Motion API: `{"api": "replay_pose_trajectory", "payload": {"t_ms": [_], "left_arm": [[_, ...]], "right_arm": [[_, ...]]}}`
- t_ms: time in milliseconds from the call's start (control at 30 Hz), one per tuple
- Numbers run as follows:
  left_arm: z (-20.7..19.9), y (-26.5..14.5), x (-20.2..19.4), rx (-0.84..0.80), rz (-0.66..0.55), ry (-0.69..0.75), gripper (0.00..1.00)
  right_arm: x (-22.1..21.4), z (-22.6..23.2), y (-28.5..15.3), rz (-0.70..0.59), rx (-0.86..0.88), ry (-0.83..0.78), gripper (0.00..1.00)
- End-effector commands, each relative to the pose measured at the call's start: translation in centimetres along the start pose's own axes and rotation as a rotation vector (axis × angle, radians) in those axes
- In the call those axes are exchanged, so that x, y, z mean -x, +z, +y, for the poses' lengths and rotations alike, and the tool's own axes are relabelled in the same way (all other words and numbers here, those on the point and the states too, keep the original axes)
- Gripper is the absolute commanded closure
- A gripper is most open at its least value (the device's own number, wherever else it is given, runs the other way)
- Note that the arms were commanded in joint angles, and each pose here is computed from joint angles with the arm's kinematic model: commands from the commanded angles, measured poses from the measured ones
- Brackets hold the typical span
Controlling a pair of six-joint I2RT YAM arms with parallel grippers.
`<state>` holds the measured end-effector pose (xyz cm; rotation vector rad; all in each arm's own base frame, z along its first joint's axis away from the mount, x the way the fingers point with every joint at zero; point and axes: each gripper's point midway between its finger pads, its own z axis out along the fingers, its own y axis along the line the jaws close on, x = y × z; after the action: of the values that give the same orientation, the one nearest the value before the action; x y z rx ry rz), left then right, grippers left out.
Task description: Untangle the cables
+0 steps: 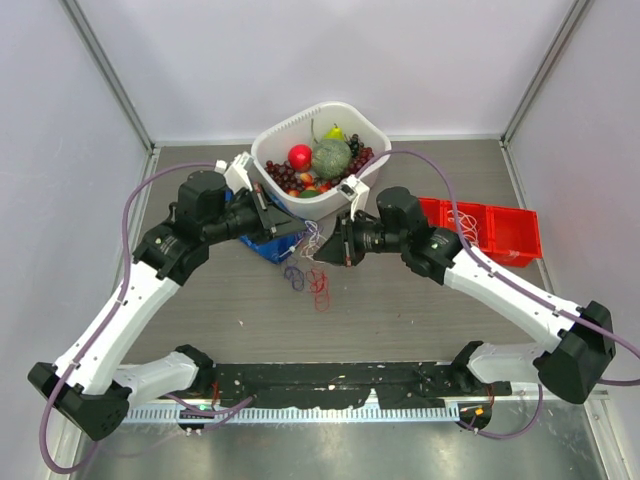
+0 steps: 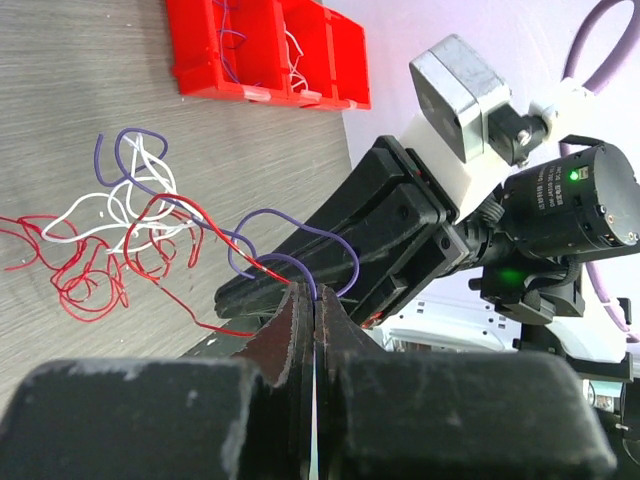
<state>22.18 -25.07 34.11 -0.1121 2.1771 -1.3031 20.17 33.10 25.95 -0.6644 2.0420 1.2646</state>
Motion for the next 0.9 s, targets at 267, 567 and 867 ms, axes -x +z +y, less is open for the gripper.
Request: {"api": "replay_pose_trajectory", "payload": {"t_ms": [267,567,867], "left_arm": [[0.2,-1.4,0.2,-0.013,-0.077,0.027,0.34],[0.8,1.0,-2.6,-0.133,0.014,0.007,0.36],[1.9,3.8,-4.2,-0.064,0.006,0.252,0.27]], "right_arm": [[4.8,3.9,-4.9,-0.161,-0.025,-0.051,0.99],[9.2,8.2,-7.8,-0.264,0.041,-0.038,0.99],[11.8,11.2,-9.2,-0.306,0.108,-0.048,0.99]]}}
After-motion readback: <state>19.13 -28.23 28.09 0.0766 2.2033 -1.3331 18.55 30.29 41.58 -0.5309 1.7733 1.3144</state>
